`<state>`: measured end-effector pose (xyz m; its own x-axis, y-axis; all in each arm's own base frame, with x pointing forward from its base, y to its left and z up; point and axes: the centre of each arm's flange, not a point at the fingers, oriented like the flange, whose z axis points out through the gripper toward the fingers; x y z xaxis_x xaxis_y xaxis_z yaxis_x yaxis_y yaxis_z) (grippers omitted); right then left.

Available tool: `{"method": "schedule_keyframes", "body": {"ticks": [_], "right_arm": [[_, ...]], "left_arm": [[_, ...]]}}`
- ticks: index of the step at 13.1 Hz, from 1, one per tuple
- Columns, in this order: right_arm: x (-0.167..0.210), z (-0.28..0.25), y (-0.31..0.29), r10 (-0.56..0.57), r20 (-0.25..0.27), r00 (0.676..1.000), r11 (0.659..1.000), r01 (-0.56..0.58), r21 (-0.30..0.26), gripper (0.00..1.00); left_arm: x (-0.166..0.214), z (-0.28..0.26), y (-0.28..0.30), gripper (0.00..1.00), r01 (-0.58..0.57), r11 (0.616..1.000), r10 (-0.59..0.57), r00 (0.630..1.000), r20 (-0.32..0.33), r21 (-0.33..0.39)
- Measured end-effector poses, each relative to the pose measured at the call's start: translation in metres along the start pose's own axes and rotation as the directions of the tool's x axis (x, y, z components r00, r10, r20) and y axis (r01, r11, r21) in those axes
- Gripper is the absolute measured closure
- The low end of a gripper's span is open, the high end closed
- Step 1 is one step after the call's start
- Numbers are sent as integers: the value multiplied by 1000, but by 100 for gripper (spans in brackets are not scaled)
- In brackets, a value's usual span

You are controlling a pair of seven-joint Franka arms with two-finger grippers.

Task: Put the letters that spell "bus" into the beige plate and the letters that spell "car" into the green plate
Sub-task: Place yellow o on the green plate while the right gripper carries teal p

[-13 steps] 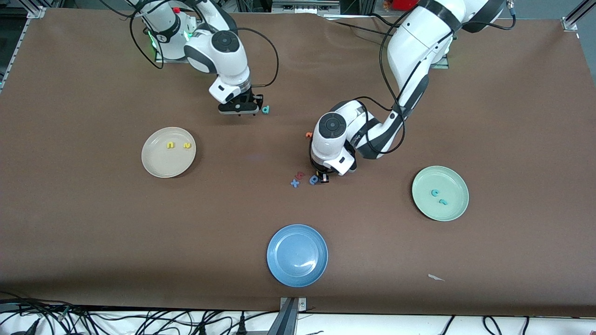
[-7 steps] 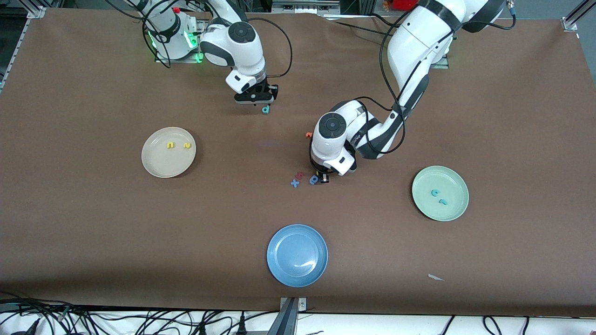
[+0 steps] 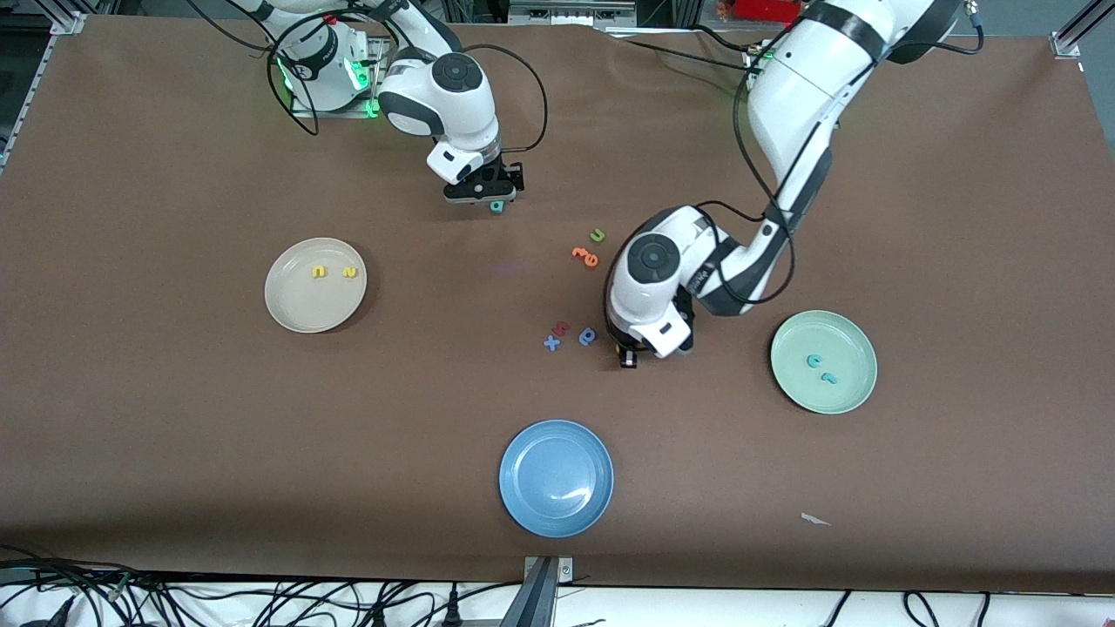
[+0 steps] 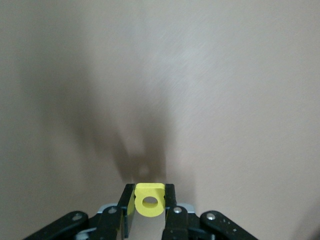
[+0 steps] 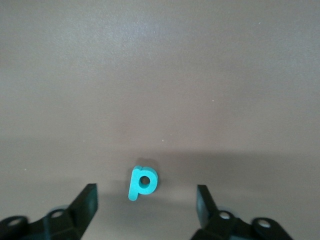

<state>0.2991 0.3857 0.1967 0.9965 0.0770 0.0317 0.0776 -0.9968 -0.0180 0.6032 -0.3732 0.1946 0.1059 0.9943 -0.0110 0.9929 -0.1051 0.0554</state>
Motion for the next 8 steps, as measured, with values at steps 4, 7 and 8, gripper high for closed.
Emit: {"method": "schedule_keyframes", "body": {"ticks": [4,7,8], "right_arm": [[-2,12,-1,-13,21,1000,1000,13,10,10],[-8,22,-3,-25,40,999,1000,25,7,11],[-8,25,-2,-33,41,999,999,33,7,15]], "left_arm": [[54,-27,14,72,-340,931,347,938,-30,129],[101,-44,18,72,-597,766,610,792,22,237],[120,-48,20,72,-670,695,682,729,56,261]]}}
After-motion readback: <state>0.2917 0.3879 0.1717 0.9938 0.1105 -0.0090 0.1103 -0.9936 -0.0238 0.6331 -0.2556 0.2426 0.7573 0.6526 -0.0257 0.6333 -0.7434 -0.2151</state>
